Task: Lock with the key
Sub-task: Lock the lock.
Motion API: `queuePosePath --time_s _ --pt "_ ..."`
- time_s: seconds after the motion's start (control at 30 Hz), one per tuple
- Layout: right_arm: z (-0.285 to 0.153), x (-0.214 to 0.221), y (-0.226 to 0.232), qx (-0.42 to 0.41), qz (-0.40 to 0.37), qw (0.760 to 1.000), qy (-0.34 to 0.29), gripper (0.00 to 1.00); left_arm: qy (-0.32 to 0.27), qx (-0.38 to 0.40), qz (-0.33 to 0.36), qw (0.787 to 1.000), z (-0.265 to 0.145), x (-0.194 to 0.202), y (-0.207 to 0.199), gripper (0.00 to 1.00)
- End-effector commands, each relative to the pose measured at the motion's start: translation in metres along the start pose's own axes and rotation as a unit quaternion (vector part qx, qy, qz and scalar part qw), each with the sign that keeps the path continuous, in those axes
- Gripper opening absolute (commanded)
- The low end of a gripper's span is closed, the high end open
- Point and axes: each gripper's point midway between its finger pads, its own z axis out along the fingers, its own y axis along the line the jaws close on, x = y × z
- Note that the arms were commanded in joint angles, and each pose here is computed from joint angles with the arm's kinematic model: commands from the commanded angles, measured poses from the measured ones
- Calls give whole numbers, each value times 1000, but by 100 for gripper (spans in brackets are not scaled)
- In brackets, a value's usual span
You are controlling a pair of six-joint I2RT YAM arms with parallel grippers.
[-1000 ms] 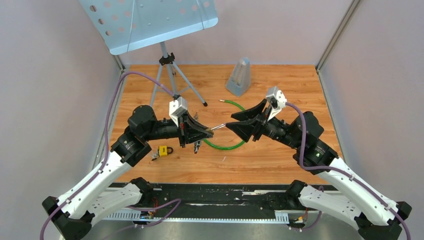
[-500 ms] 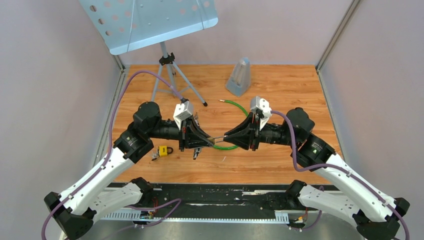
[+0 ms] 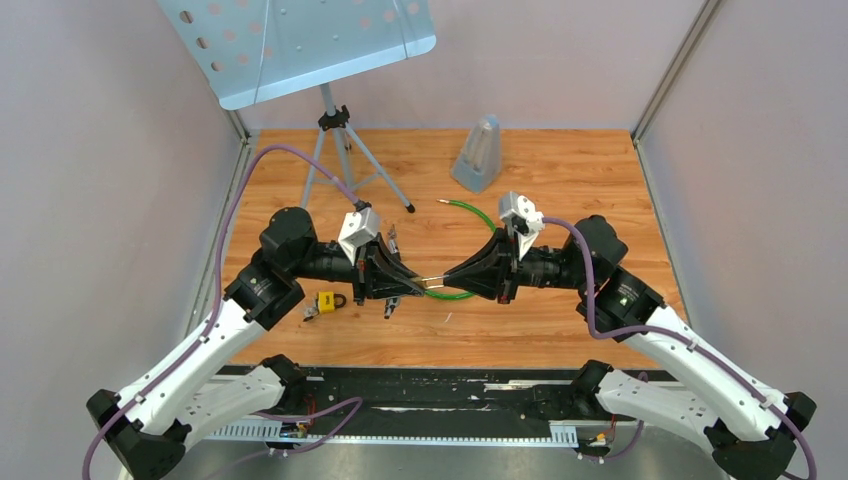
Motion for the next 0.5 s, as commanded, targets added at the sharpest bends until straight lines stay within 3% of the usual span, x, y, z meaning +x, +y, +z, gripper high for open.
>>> queuePosePath --time_s 0.0,0.47 --pt "8 -17 2 -11 -7 999 -42 0 -18 28 40 999 1 -11 -8 0" --pt "22 -6 0 1 -49 997 -60 0 -24 35 46 998 3 -16 -9 0"
